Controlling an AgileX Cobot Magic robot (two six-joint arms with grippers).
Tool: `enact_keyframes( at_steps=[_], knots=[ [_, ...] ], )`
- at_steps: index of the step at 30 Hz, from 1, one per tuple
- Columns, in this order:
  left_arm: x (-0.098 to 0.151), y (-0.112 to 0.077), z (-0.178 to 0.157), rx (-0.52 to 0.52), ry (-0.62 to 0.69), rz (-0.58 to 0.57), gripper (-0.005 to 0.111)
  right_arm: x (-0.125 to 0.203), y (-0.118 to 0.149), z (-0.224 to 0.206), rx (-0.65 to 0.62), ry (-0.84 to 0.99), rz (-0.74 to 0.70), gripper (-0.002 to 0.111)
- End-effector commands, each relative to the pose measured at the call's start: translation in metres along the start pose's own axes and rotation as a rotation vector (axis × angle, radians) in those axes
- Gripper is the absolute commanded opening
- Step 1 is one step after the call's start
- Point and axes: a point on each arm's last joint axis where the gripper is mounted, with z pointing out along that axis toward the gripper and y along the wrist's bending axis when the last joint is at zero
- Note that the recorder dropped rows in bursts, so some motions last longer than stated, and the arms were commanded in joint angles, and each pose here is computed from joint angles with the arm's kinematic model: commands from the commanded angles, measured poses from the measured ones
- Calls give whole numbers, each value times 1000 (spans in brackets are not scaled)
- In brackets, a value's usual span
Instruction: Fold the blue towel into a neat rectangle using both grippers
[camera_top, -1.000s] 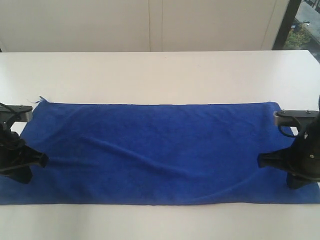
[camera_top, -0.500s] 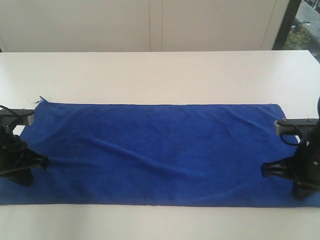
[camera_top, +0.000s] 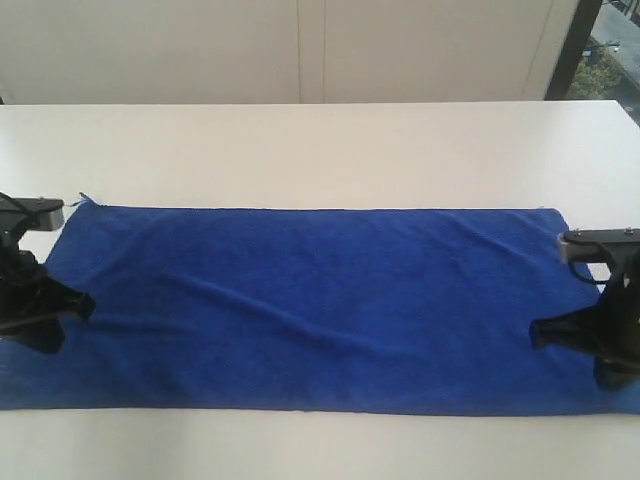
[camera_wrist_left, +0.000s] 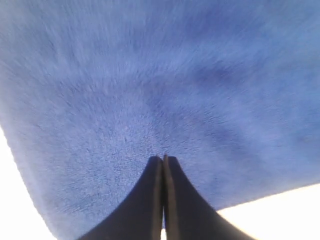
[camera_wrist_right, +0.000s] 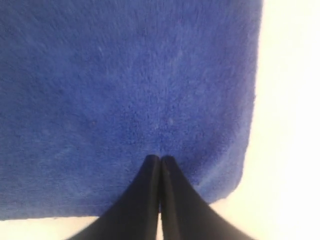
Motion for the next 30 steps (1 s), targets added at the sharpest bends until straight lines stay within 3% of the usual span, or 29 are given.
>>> enact_keyframes(
  at_steps=[1,14,22,30],
  knots=[
    [4,-9,-32,10,-70,29,0,1,-4,-30,-14,-138,15,0],
    [51,-30,-120,-24,-309,117,0,23,-13,-114,-56,-573,-26,0],
    [99,-42,-153,-28,-446,128,0,28,-14,-115,-49,-540,-24,0],
    [113,-45,-165,-38,-519,146,0,4,-17,-91,-25,-436,-7,0]
  ],
)
